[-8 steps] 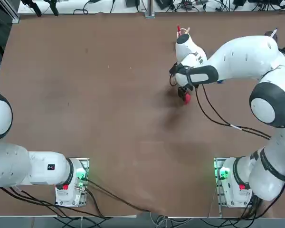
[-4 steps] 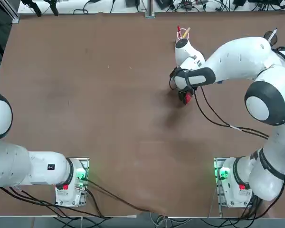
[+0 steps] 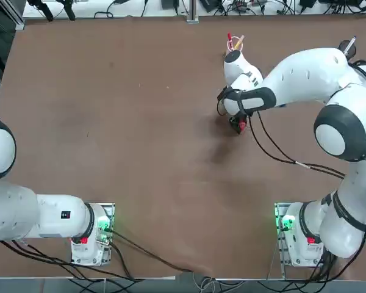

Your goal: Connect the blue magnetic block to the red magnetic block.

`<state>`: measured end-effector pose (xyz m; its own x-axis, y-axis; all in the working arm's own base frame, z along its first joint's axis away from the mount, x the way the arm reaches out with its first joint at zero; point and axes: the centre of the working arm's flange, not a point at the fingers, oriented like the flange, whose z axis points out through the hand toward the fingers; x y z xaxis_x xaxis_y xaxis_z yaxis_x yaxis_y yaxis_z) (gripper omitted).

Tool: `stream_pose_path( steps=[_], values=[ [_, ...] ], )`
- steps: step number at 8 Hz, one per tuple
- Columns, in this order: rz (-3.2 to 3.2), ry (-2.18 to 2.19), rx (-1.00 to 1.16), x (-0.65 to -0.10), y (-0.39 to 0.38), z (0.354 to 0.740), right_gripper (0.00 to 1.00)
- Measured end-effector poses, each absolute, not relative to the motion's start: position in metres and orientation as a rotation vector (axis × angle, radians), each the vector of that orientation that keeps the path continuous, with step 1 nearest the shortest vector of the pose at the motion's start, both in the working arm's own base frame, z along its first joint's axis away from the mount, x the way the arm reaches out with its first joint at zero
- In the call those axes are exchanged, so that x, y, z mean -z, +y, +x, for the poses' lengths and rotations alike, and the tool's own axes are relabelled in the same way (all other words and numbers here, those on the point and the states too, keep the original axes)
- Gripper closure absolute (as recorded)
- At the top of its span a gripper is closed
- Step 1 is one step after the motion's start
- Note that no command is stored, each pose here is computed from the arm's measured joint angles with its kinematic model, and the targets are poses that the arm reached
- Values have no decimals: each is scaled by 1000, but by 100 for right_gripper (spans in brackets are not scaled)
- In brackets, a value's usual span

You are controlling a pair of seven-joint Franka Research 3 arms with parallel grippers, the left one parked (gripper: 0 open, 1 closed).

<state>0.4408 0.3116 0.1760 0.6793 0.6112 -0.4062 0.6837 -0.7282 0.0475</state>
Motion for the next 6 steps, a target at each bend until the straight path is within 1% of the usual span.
stream_pose_path(
  steps=[2,3,4,6],
  values=[
    [2731,899,533,-181,314,443,51],
    [2748,772,533,-192,316,450,51],
    [2780,595,545,-212,316,463,51],
    [2889,79,570,-254,300,498,51]
  ],
)
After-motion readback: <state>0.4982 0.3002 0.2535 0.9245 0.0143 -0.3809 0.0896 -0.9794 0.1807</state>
